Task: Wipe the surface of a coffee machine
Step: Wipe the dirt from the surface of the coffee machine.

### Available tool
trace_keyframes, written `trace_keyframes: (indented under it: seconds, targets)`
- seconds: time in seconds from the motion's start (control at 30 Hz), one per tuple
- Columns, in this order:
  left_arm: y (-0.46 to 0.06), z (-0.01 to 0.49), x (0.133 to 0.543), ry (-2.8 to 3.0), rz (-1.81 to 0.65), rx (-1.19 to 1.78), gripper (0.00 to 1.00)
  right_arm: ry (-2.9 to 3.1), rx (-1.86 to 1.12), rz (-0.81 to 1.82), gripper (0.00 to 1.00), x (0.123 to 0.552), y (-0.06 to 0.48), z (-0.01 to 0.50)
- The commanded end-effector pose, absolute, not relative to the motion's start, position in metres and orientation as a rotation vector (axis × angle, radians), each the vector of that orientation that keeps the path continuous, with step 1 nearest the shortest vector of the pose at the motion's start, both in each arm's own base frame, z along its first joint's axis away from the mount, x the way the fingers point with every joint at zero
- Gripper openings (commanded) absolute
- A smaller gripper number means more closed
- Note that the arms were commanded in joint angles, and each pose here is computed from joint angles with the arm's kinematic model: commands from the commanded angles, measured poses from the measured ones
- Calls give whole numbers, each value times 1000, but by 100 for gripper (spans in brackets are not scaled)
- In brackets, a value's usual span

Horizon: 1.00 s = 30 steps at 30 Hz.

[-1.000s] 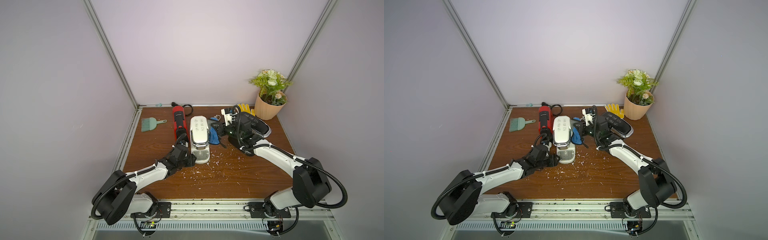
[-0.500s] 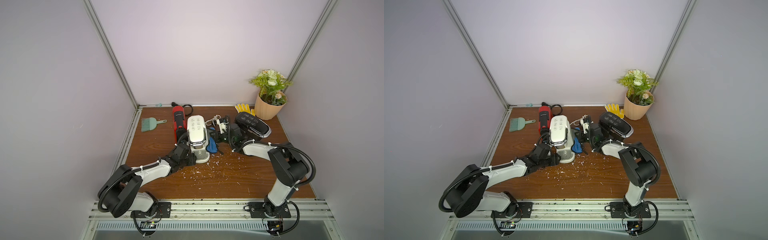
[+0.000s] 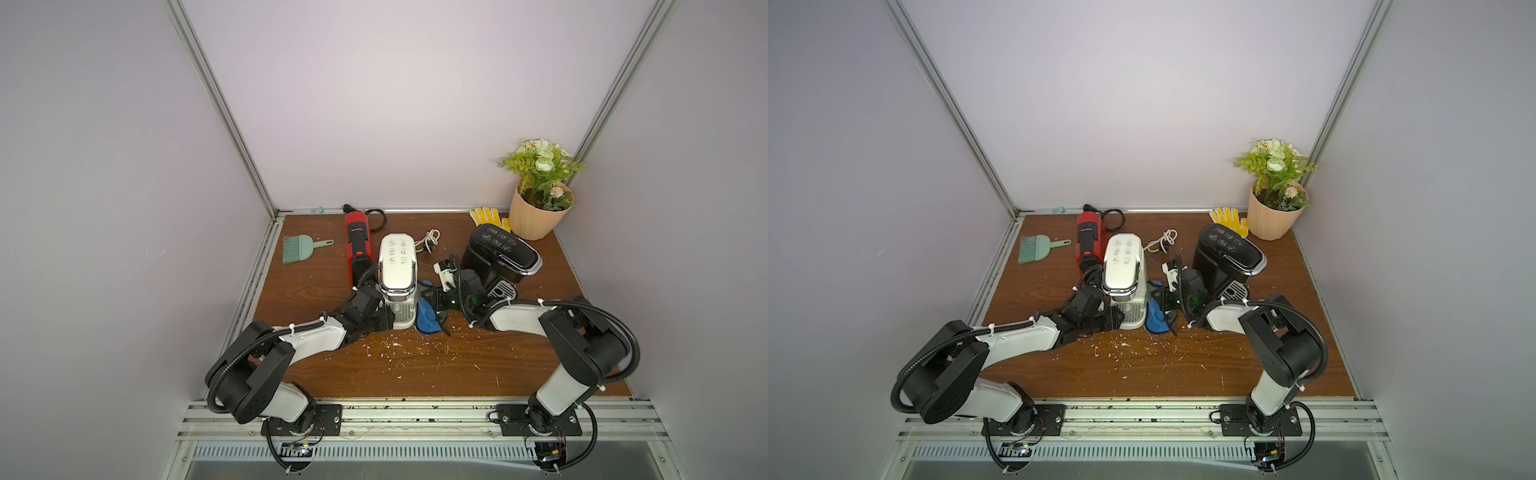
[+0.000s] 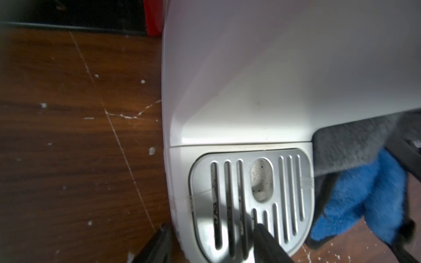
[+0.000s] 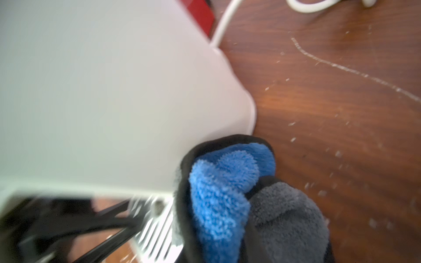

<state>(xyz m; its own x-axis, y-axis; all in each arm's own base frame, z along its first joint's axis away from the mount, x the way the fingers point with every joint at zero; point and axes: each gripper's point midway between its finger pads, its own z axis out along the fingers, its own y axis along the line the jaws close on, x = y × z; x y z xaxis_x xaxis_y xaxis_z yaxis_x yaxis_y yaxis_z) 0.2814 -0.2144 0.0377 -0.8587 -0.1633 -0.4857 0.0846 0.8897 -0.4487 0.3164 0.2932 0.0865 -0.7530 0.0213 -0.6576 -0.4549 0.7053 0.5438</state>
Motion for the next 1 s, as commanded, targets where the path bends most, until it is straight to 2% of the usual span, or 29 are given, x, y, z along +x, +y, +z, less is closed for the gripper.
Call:
trace_keyframes:
  seconds: [0.0,0.17,0.37,0.47,0.6,0.8,0.97]
  targets:
    - [-230,42,288,2503,-689,-54,59,2179,-394,1078,3,287,317,126]
    - [-253,42,286,2491,-735,-8,59,2164,-355,1139,3,267,313,135]
    - [-294,38,283,2488,-851,46,58,2234,-254,779,2,293,274,127]
    - [-307,34,281,2498,-868,74,58,2252,-224,687,2,305,261,125]
    - [-302,31,279,2511,-831,81,58,2248,-174,705,2,318,255,121]
    - [-285,39,272,2505,-764,83,58,2229,-100,911,2,328,282,100]
    - [-279,40,266,2503,-773,73,57,2261,59,772,2,354,268,67]
